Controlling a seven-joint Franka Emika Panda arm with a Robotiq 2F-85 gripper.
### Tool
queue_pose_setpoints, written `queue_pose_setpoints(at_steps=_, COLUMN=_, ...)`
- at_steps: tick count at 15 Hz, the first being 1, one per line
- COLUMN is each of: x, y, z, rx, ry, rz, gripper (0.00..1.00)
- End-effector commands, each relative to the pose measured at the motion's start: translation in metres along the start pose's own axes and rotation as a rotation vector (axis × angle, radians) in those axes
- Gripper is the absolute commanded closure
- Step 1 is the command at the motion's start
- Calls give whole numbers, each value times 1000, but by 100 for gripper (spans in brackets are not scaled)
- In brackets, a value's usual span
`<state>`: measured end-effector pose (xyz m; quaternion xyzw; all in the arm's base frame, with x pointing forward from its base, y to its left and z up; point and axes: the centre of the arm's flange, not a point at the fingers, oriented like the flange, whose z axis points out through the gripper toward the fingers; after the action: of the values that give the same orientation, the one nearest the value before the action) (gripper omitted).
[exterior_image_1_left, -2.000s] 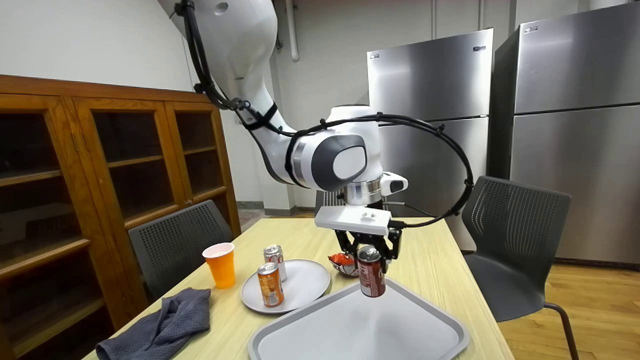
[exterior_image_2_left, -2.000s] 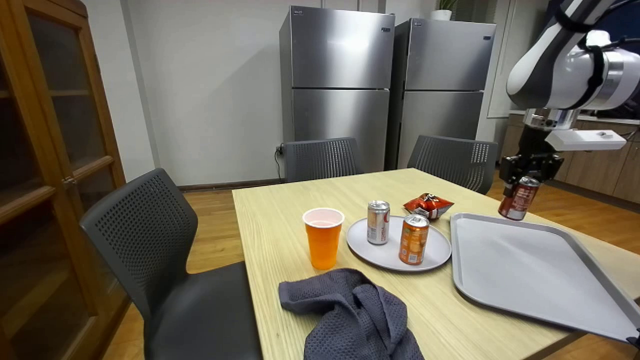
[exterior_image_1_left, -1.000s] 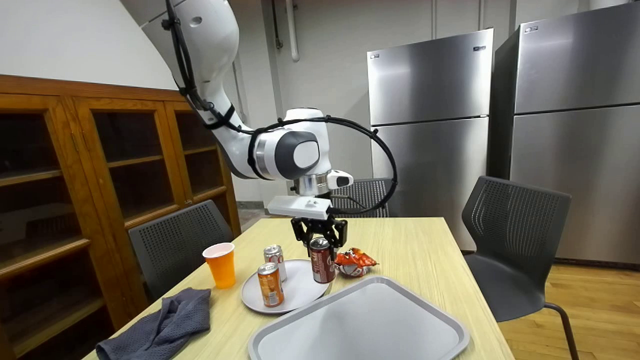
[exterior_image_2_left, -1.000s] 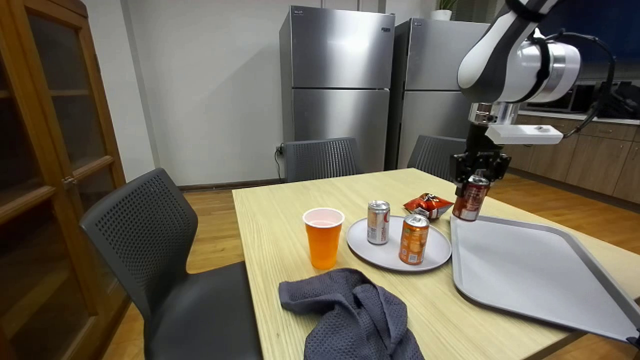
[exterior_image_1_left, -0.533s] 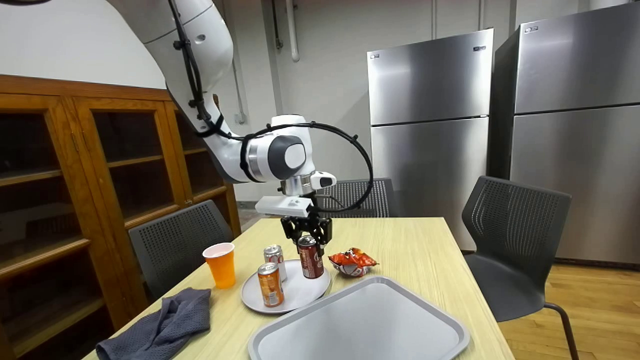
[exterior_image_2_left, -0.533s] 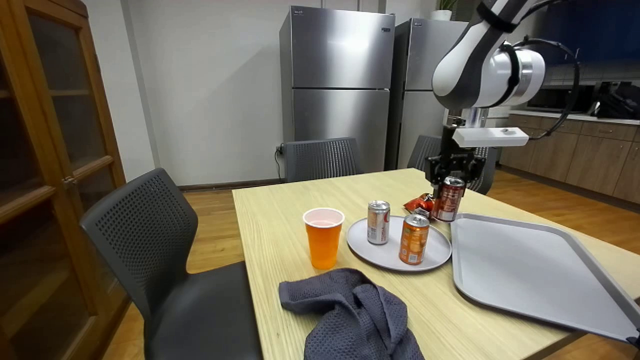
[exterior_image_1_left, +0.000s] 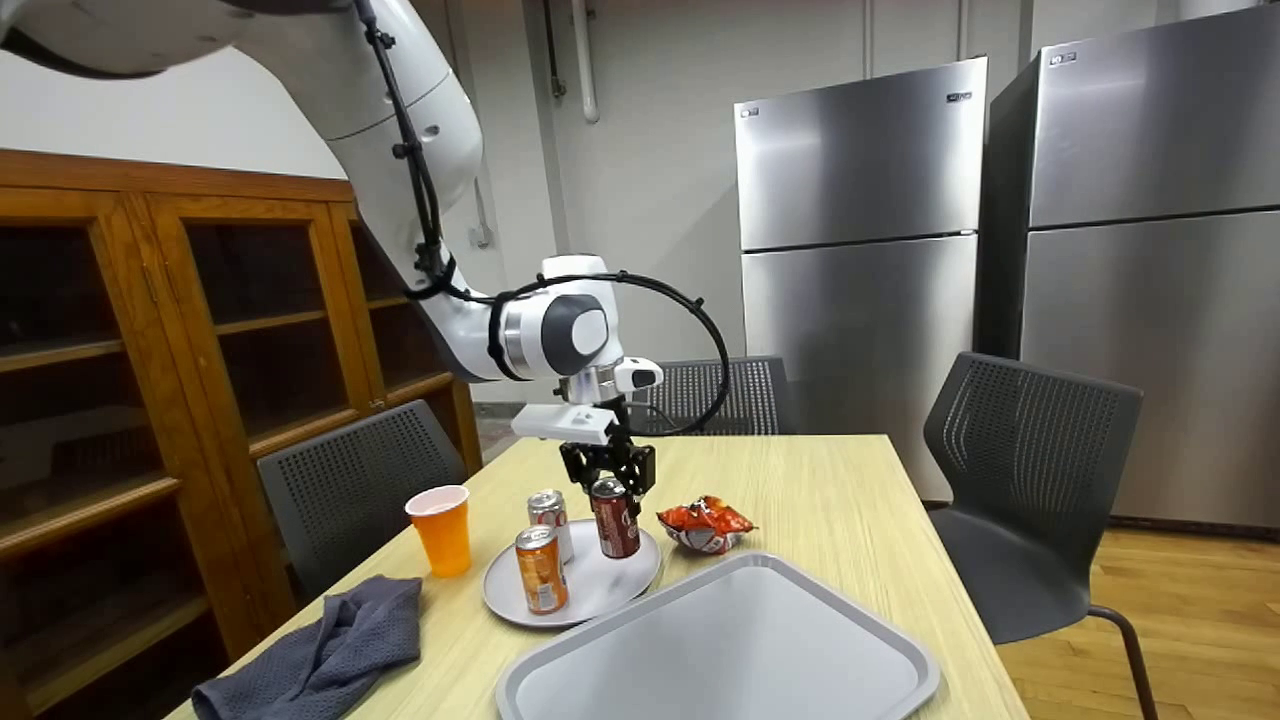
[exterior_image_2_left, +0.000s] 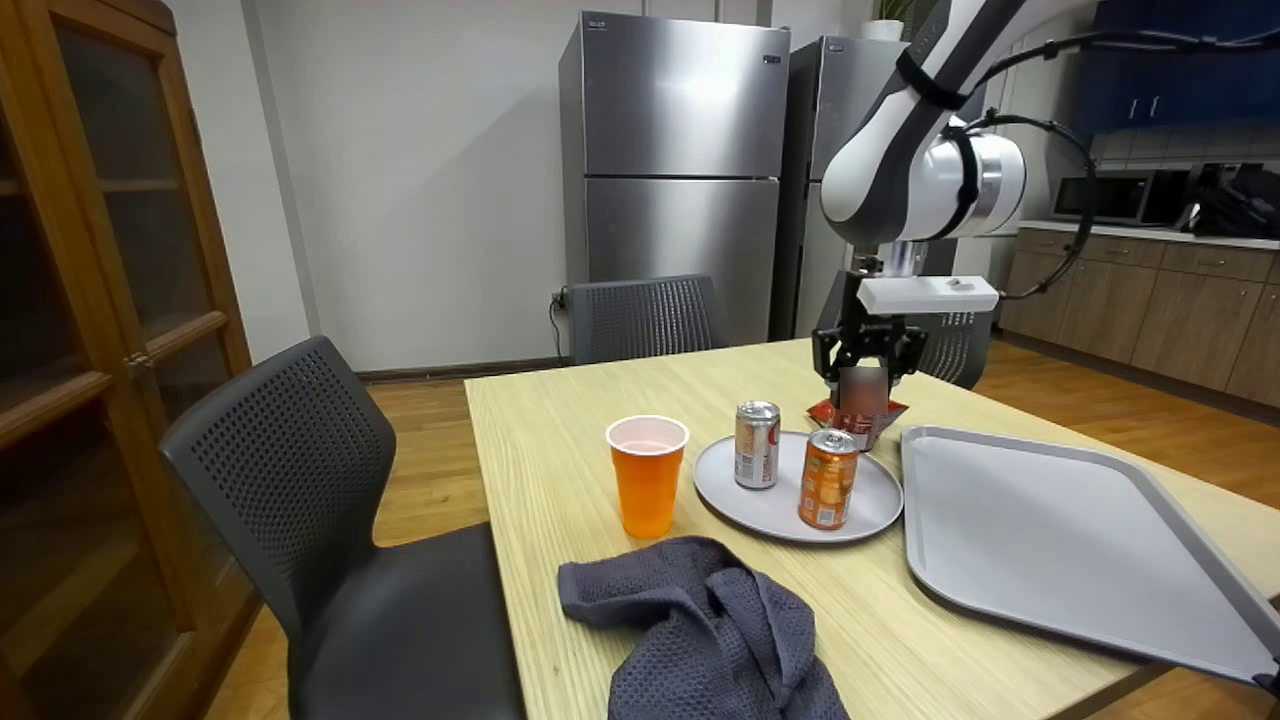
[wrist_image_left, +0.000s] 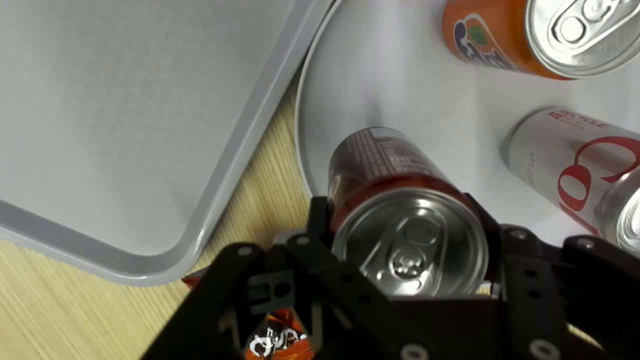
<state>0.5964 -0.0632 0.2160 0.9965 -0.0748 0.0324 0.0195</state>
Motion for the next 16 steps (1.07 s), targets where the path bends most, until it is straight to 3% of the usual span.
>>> queue_pose_setpoints(at_steps=1, x=22, y=-13, z=6, rx=7, ry=-5, rz=28, gripper=62)
queue_pose_setpoints(at_steps=14, x=29, y=-18, z=31, rx=-4, ry=-16, rz=46, gripper=62)
queue_pose_setpoints(at_steps=15, x=29, y=-18, z=32, rx=-4, ry=-22, rz=47, gripper=12)
queue_pose_setpoints(at_steps=16, x=28, y=-18, z=30, rx=-1, ry=-23, rz=45, gripper=10)
